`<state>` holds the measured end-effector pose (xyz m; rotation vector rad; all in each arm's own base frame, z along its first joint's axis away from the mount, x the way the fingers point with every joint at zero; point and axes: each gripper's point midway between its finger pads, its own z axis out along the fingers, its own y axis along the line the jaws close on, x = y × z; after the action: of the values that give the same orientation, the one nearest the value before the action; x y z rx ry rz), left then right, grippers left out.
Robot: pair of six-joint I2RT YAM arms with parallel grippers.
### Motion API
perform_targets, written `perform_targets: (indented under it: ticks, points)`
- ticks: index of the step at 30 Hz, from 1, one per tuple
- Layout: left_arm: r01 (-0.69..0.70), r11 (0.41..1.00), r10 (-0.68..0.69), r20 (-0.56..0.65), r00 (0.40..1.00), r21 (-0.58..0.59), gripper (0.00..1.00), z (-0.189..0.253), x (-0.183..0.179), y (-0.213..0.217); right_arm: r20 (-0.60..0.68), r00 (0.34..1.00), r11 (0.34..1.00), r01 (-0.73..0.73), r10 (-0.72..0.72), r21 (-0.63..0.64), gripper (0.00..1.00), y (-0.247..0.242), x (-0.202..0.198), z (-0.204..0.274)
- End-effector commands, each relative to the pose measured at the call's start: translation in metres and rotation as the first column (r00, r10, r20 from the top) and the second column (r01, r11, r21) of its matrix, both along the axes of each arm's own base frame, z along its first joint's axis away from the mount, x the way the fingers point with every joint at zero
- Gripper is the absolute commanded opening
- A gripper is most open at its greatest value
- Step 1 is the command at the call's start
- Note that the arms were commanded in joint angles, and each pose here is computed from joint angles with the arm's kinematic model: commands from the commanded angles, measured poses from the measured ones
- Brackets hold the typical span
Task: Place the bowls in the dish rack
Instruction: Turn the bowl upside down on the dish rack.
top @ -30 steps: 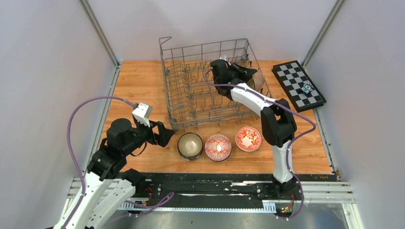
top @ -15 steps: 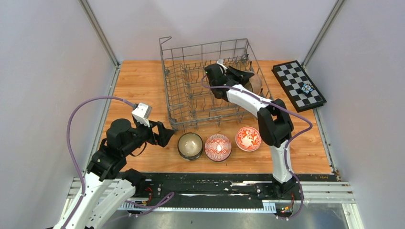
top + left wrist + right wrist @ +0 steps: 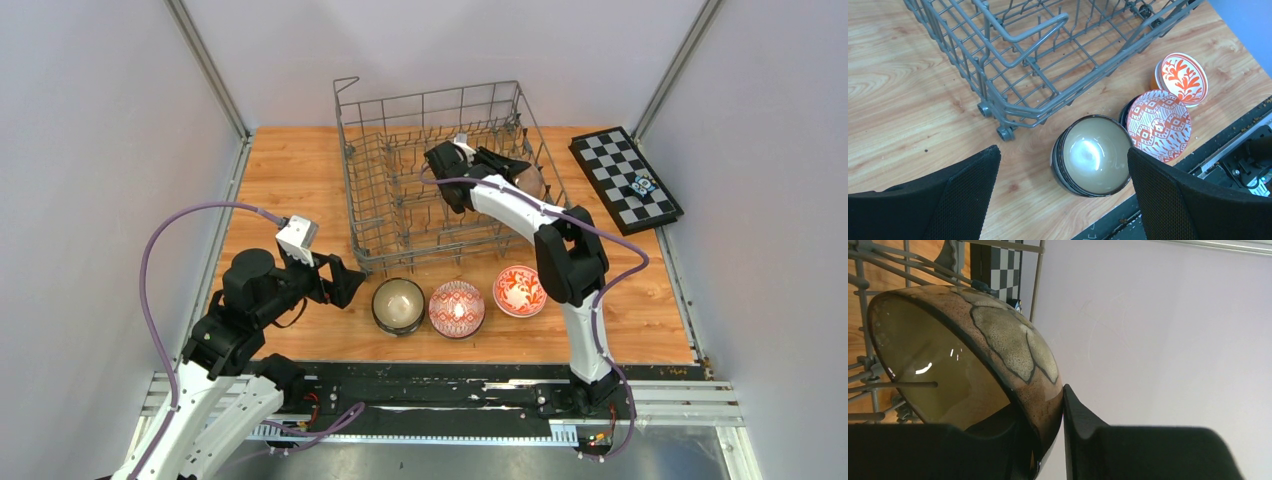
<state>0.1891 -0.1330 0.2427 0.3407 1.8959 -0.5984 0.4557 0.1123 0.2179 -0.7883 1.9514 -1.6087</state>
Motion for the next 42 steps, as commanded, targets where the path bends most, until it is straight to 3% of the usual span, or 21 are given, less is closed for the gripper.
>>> perform_targets:
  ticks: [1, 4, 21, 42]
  points:
    - [0.005, 1.0, -0.005, -0.005, 1.0, 0.005, 0.99, -0.004, -0.001, -0.001, 0.038, 0.999, 1.0, 0.013, -0.014, 0.021, 0.19, 0.005, -0.002, 0.008]
    - [0.003, 1.0, -0.003, -0.007, 1.0, 0.005, 0.98, -0.004, -0.001, -0.001, 0.052, 0.998, 0.999, 0.017, -0.018, 0.03, 0.03, 0.005, -0.002, 0.013]
    - [0.002, 1.0, -0.002, -0.003, 1.0, 0.003, 0.99, -0.003, -0.001, -0.001, 0.159, 0.984, 0.997, 0.072, -0.076, 0.032, 0.03, -0.008, -0.002, 0.073]
    - [0.033, 0.999, -0.033, 0.003, 0.999, -0.002, 0.99, -0.002, -0.007, -0.006, 0.171, 0.972, 0.987, 0.163, -0.162, 0.004, 0.03, -0.039, 0.002, 0.077]
